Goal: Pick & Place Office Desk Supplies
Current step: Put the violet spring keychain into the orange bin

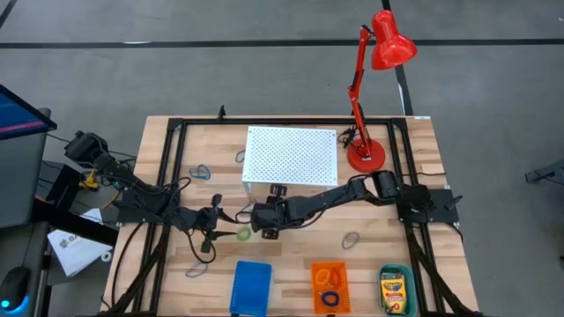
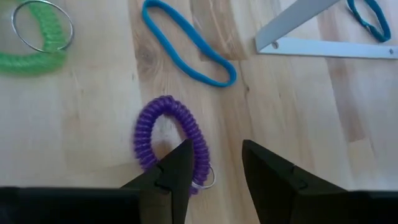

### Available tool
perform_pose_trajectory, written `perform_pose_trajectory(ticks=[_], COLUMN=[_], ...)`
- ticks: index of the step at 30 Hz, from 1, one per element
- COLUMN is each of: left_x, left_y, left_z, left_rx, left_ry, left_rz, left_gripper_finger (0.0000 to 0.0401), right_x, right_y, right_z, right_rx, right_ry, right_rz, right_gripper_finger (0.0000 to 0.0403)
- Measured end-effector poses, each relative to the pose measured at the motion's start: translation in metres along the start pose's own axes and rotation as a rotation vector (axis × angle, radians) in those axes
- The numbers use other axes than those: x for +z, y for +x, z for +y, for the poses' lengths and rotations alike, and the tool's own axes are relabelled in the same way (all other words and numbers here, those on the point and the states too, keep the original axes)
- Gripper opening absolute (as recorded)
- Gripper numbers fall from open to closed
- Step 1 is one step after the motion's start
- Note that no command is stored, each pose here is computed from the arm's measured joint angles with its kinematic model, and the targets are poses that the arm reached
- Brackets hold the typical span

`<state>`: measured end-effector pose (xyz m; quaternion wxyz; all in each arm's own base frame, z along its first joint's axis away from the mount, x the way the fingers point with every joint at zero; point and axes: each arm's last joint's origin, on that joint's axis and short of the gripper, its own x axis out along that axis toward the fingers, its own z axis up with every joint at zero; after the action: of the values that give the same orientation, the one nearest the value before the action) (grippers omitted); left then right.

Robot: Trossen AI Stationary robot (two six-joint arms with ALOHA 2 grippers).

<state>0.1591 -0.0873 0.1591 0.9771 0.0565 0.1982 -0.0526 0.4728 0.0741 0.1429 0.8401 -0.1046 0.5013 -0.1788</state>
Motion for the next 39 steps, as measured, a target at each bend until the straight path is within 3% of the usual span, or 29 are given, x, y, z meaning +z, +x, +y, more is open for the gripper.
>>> perform_pose_trajectory(ticks=[17, 20, 25, 29, 33, 39], left_x=[0.001, 0.001, 0.001, 0.001, 0.001, 0.001], left_y=[0.000, 0.000, 0.000, 0.000, 0.000, 0.000], left_z=[0.000, 0.000, 0.000, 0.000, 0.000, 0.000], left_rx=[-0.001, -0.001, -0.001, -0.001, 0.000, 0.000], left_ry=[-0.001, -0.001, -0.001, -0.001, 0.000, 0.000], left_rz=[-0.009, -0.009, -0.008, -0.008, -0.008, -0.008], left_gripper_finger=[0.0144, 0.0144, 0.0144, 0.0144, 0.0144, 0.0144], right_x=[-0.019, -0.019, -0.019, -0.021, -0.024, -0.025], right_y=[0.017, 0.018, 0.017, 0.013, -0.009, -0.087], right_z=[0.002, 0.002, 0.004, 0.012, 0.026, 0.047], right_rx=[0.048, 0.067, 0.098, 0.082, 0.025, -0.033], right_ry=[0.054, 0.052, 0.047, 0.042, -0.004, 0.008], right_rz=[0.001, 0.004, 0.006, -0.003, -0.025, -0.141], right_gripper_finger=[0.0131, 0.0109, 0.0023, 0.0017, 0.0007, 0.0003])
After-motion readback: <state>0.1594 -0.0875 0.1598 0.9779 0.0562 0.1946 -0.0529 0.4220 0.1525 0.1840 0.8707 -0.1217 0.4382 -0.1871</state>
